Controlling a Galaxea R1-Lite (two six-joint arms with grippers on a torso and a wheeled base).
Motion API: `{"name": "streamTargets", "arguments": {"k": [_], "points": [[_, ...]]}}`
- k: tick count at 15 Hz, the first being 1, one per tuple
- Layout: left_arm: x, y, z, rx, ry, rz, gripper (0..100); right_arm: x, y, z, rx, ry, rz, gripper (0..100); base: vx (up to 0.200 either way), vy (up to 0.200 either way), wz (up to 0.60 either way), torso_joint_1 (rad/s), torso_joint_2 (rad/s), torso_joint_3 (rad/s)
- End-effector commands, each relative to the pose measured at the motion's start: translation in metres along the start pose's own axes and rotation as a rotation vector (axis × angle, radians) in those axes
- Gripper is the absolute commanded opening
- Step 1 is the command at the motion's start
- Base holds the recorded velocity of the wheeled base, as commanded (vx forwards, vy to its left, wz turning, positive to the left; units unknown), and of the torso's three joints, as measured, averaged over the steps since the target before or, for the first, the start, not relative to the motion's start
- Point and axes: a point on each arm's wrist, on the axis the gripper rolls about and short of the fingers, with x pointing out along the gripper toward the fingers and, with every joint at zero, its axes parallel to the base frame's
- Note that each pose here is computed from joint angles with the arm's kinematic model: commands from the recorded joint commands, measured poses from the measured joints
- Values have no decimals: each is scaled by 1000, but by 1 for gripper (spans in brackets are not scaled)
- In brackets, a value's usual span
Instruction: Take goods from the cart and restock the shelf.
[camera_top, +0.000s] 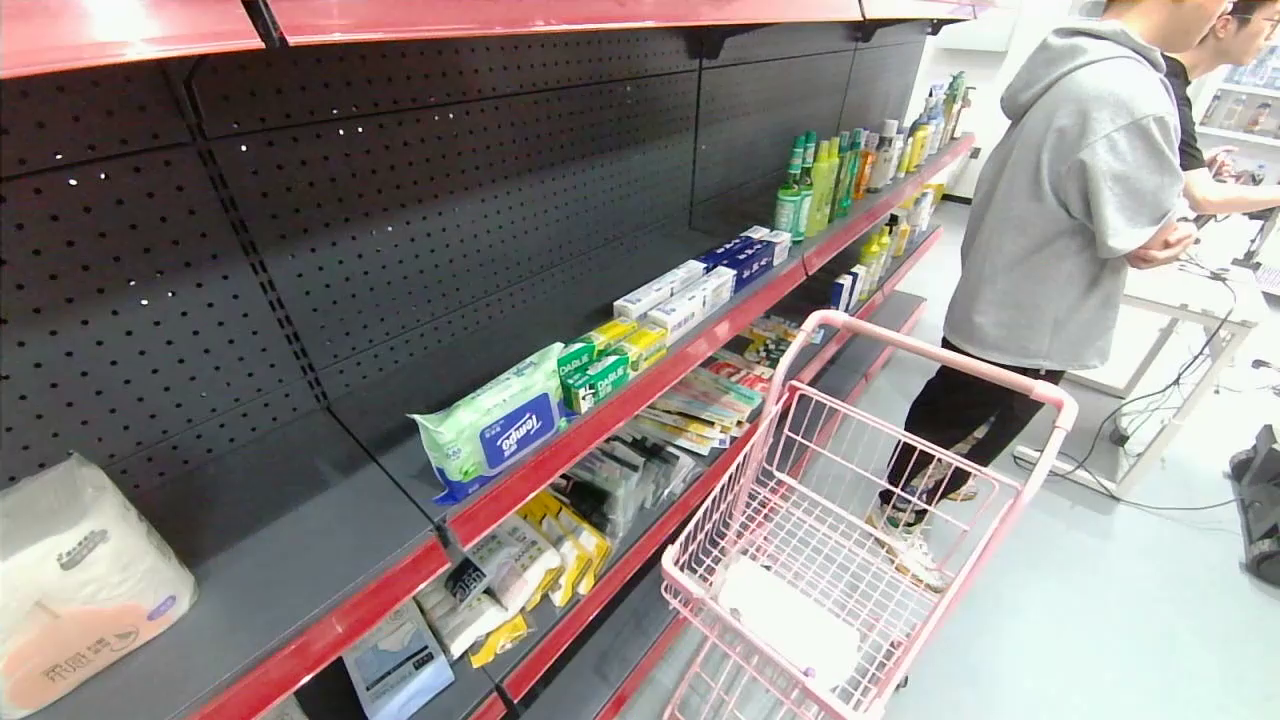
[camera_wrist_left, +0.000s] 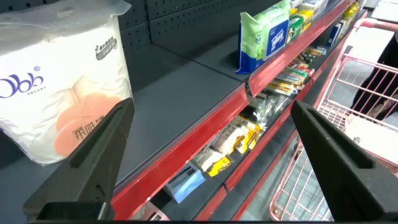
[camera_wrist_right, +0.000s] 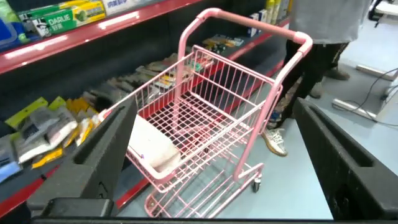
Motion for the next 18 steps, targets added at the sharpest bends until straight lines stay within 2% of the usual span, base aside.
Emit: {"name": "streamTargets", "arguments": {"k": [1,2,3,4,5,6,7,8,9,10,11,12,13,14,15,18], "points": [[0,0,0,0,2,0,100,1,0,4,-1,16,20,100,0,0,0,0,0,0],[0,0,0,0,2,0,100,4,1,43,39,1,86,100,0,0,0,0,0,0],[0,0,0,0,2,0,100,23,1,106,204,22,88,100,0,0,0,0,0,0],[0,0,0,1,2,0,100,56,2,160,308,47,80,100,0,0,0,0,0,0],[0,0,0,0,2,0,100,62,2,166,307,55,81,100,0,0,0,0,0,0],[0,0,0,0,2,0,100,134,5,178,164,236,73,100,0,0,0,0,0,0],[0,0,0,0,2,0,100,194,8,163,29,385,94,100,0,0,0,0,0,0],[0,0,0,-2,2,0,100,241,12,147,11,468,104,100,0,0,0,0,0,0],[0,0,0,0,2,0,100,298,31,119,-17,568,158,100,0,0,0,0,0,0],[0,0,0,-2,2,0,100,330,49,90,-45,664,199,100,0,0,0,0,0,0],[0,0,0,0,2,0,100,347,68,62,-128,769,268,100,0,0,0,0,0,0],[0,0,0,0,2,0,100,353,79,46,-221,857,337,100,0,0,0,0,0,0],[0,0,0,0,2,0,100,353,80,45,-230,862,344,100,0,0,0,0,0,0],[0,0,0,-2,2,0,100,359,106,19,-338,964,439,100,0,0,0,0,0,0],[0,0,0,-2,2,0,100,363,131,4,-374,986,494,100,0,0,0,0,0,0],[0,0,0,0,2,0,100,364,161,-24,-445,1030,577,100,0,0,0,0,0,0]]}}
